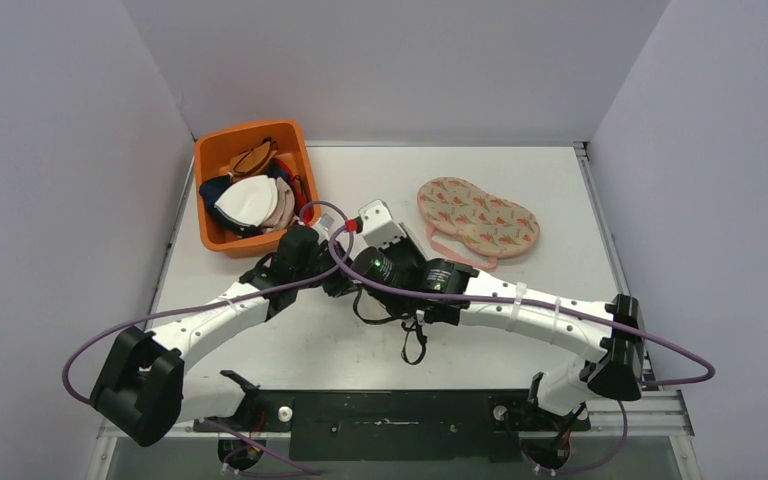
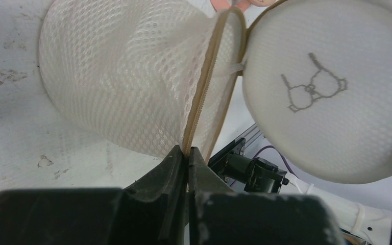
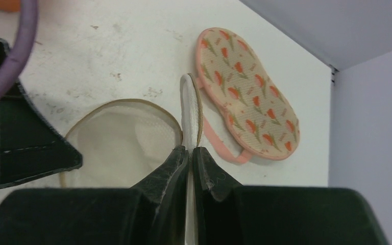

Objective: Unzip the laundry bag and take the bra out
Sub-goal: Close the laundry bag at the center of the board.

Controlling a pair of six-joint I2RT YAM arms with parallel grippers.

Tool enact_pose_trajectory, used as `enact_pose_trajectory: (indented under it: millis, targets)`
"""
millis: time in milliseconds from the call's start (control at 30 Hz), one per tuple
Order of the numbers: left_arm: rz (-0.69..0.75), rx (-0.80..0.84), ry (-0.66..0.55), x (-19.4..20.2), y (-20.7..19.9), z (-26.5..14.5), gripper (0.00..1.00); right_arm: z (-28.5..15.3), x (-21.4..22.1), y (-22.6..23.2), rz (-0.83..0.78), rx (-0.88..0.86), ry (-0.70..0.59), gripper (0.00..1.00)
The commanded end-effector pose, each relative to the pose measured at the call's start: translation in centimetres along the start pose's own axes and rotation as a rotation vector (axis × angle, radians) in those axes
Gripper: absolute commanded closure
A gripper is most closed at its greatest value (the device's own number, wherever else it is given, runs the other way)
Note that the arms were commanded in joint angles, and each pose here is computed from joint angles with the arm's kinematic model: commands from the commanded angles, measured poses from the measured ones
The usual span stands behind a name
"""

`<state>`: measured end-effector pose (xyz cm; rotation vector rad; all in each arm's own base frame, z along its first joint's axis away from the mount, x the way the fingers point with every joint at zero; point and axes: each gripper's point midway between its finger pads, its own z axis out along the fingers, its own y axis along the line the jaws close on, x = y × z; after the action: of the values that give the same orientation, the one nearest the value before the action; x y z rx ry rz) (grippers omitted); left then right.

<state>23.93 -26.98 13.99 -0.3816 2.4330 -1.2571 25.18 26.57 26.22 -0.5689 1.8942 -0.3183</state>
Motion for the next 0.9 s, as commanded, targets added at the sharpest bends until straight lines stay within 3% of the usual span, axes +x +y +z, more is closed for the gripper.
enact_pose_trajectory:
  millis: [0,267,633,867]
  targets:
    - [0.051,0.060,-0.036,-1.0,-1.4,0.2,1.00,0.5,-0.2,4.9,0.073,-0.161,-0.001,0.95]
    - [0.055,0.004,-0.043,-0.7,0.8,0.6,1.00,1.9,1.3,9.7,0.083,-0.271,0.039,0.94]
    - [0.075,-0.169,-0.079,-0.7,5.4,0.0,1.00,1.4,2.0,12.0,0.193,-0.443,0.049,0.57]
    - [0.086,-0.240,-0.100,-0.9,7.2,-0.4,1.00,0.6,0.5,9.7,0.305,-0.523,0.027,0.41]
